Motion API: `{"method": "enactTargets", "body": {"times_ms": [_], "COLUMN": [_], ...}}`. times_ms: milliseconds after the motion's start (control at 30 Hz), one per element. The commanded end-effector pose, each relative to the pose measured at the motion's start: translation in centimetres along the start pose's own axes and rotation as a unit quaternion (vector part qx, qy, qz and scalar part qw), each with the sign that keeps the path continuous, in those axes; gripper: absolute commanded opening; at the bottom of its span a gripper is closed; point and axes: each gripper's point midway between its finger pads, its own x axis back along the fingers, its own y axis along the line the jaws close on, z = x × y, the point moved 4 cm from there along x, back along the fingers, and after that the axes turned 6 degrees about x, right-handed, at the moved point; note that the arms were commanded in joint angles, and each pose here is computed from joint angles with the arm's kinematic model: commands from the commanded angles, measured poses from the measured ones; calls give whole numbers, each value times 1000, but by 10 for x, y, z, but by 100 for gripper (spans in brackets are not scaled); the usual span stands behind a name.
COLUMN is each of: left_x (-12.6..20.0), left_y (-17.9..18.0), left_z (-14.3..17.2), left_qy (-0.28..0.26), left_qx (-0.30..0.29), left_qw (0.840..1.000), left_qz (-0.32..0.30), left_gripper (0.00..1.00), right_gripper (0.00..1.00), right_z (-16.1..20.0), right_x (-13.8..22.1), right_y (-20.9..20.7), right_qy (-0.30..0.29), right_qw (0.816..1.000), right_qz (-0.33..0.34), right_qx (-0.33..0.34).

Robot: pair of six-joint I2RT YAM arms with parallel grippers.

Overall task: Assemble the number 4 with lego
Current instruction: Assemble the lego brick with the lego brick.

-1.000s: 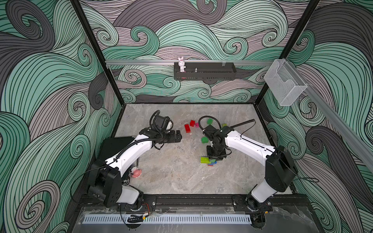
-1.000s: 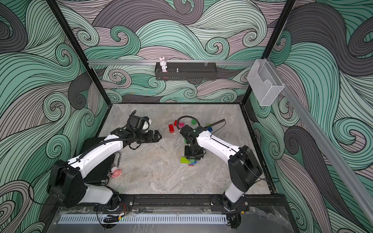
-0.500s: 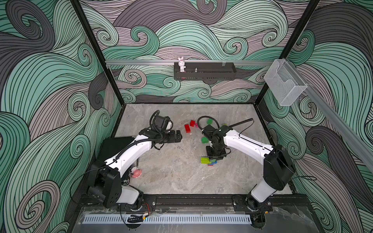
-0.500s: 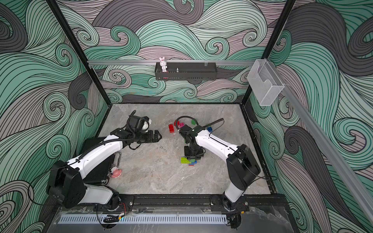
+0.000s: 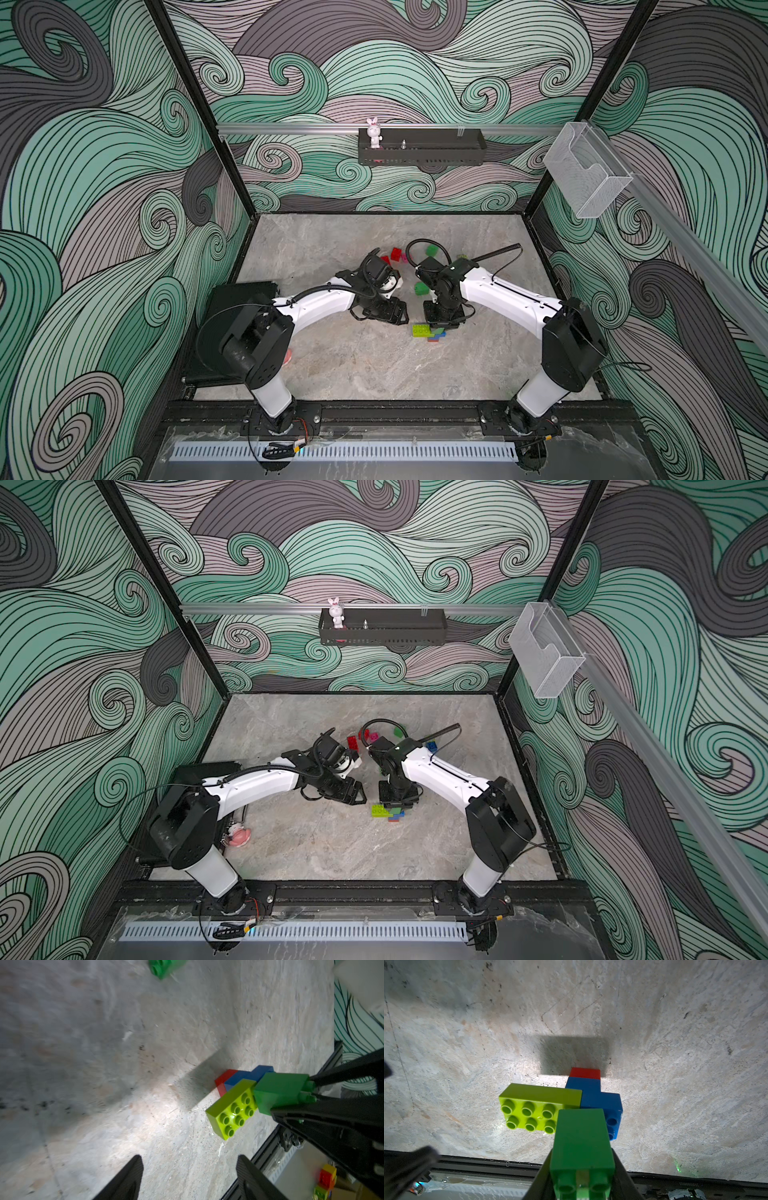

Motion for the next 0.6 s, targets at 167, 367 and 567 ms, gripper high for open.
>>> {"method": "enactTargets", "body": {"times_ms": [167, 367, 567], "left_x": [-4, -11, 1], "left_y": [-20, -19, -17], "left_z": [8, 8, 2], "left_qy": [46, 55, 30], "left_qx": [-9, -2, -10], "left_qw": [997, 996, 998], "left_qz": [65, 67, 49], "left_gripper": [59, 48, 48], "right_gripper": [0, 0, 0], "right_z": [10, 20, 28], "right_x": [-23, -39, -47], "right_y": [-1, -11, -38], "right_qy": [31, 72, 110], "right_qw": [999, 997, 984], "right_qz": [0, 29, 135], "right_qx": [22, 21, 38]}}
